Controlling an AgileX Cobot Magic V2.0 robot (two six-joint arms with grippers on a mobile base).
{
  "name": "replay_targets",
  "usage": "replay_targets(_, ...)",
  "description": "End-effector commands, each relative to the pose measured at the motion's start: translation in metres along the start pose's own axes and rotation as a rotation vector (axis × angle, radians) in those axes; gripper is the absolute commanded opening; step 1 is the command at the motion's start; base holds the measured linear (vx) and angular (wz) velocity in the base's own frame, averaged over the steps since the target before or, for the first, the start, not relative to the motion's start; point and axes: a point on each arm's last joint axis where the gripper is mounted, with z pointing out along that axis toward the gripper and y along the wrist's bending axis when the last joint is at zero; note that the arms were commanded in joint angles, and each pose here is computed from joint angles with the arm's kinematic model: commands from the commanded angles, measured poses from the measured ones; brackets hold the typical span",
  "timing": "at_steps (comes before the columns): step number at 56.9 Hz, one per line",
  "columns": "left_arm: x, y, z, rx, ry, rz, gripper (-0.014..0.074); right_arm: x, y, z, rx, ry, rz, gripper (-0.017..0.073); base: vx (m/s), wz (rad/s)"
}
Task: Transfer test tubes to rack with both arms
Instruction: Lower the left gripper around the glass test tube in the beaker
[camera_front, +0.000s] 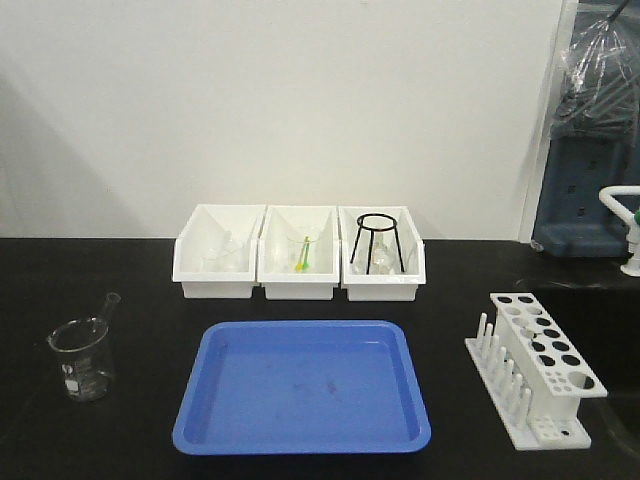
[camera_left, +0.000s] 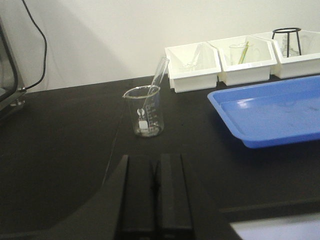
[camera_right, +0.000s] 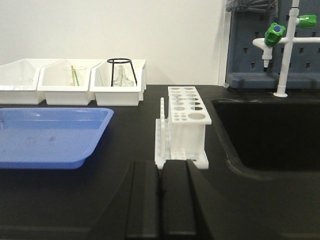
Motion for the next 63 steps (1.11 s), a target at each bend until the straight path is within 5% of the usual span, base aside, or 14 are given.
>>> replay_targets(1, -0.0163, 0.0016, -0.003, -0.008, -0.116, -0.021, -0.0004, -0.0032, -0.0004, -0.0002, 0.007, -0.075, 0.0, -0.0009, 0.32, 0.0)
replay_targets(63, -0.0163, 0.0016, -0.003, -0.008, -0.116, -0.021, -0.0004, -0.0032, -0.0004, -0.0002, 0.007, -0.075, 0.0, -0.0009, 0.15, -0.02)
